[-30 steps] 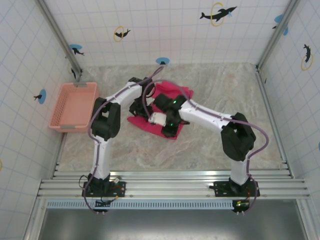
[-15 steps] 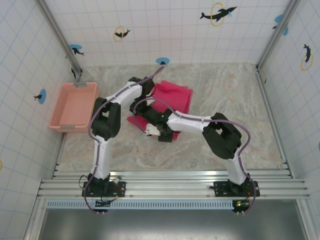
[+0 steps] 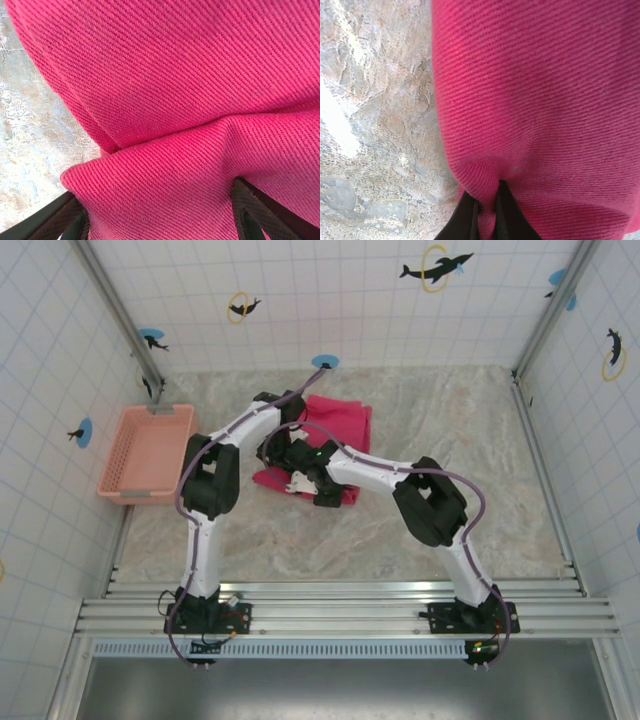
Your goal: Roll up the long pants
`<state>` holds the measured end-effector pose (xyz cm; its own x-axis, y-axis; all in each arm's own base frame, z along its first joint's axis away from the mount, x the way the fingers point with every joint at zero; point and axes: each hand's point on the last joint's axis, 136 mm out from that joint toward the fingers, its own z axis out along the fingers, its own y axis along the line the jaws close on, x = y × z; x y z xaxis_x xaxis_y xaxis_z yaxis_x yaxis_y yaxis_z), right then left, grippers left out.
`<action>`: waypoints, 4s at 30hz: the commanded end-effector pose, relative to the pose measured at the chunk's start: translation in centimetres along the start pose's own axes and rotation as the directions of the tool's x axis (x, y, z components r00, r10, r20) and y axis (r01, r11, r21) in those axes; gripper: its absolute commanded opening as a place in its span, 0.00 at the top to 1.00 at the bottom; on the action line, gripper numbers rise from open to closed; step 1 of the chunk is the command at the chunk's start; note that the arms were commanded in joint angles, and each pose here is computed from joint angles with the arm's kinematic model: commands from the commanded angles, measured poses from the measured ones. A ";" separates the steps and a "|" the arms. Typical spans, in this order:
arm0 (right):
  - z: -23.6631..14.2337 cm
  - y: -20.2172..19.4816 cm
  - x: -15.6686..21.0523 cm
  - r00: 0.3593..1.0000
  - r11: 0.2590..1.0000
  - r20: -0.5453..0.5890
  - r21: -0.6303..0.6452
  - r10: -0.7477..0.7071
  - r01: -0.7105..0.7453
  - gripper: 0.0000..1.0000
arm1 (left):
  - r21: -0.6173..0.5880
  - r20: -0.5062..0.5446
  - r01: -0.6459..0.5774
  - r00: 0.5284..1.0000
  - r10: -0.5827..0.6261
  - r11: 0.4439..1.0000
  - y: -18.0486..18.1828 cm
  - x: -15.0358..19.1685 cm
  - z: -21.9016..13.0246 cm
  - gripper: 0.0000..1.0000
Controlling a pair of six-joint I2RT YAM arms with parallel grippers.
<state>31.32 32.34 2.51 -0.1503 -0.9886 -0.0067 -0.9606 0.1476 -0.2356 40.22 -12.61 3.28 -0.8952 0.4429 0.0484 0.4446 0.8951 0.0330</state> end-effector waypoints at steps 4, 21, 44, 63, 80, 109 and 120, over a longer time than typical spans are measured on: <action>1.3 6.0 0.5 0.998 0.959 0.057 -0.283 -0.004 0.020 0.99 | 0.003 -0.038 -0.040 0.998 0.040 0.999 -0.7 0.5 0.3 0.25; -7.9 9.9 -0.9 0.942 0.657 0.167 -0.751 0.292 -0.070 1.00 | -0.021 0.037 0.074 0.997 -0.073 0.997 3.7 -0.6 -4.4 0.19; -0.9 -2.8 4.4 0.554 0.082 -0.280 -0.838 0.784 -0.540 1.00 | -0.124 0.112 0.159 0.983 -0.145 0.980 6.0 -1.0 -9.6 0.18; 3.6 -4.7 6.4 0.543 0.142 -0.330 -0.743 0.772 -0.654 1.00 | 0.071 0.132 0.098 0.986 -0.106 0.993 -1.1 -3.3 -6.8 0.18; -6.7 -7.5 7.9 0.833 0.802 0.013 -0.280 0.553 -0.528 0.55 | 0.120 -0.072 0.110 0.992 -0.101 0.987 -2.5 -4.7 2.7 0.19; 3.3 -1.9 4.9 0.967 0.982 -0.172 0.028 0.187 -0.185 0.48 | 0.130 -0.092 0.103 0.992 -0.091 0.986 -1.9 -3.4 2.3 0.18; -5.5 2.9 0.2 0.916 0.777 0.146 -0.589 0.374 -0.223 0.76 | 0.077 0.065 0.237 0.968 -0.242 0.968 4.4 -4.1 -4.1 0.03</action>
<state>33.00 30.25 4.52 -0.3846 -0.9077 -0.1676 -0.9215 0.3882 0.0125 44.98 -14.51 4.94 -0.9636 0.2672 0.0132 0.2629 0.9551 -0.1368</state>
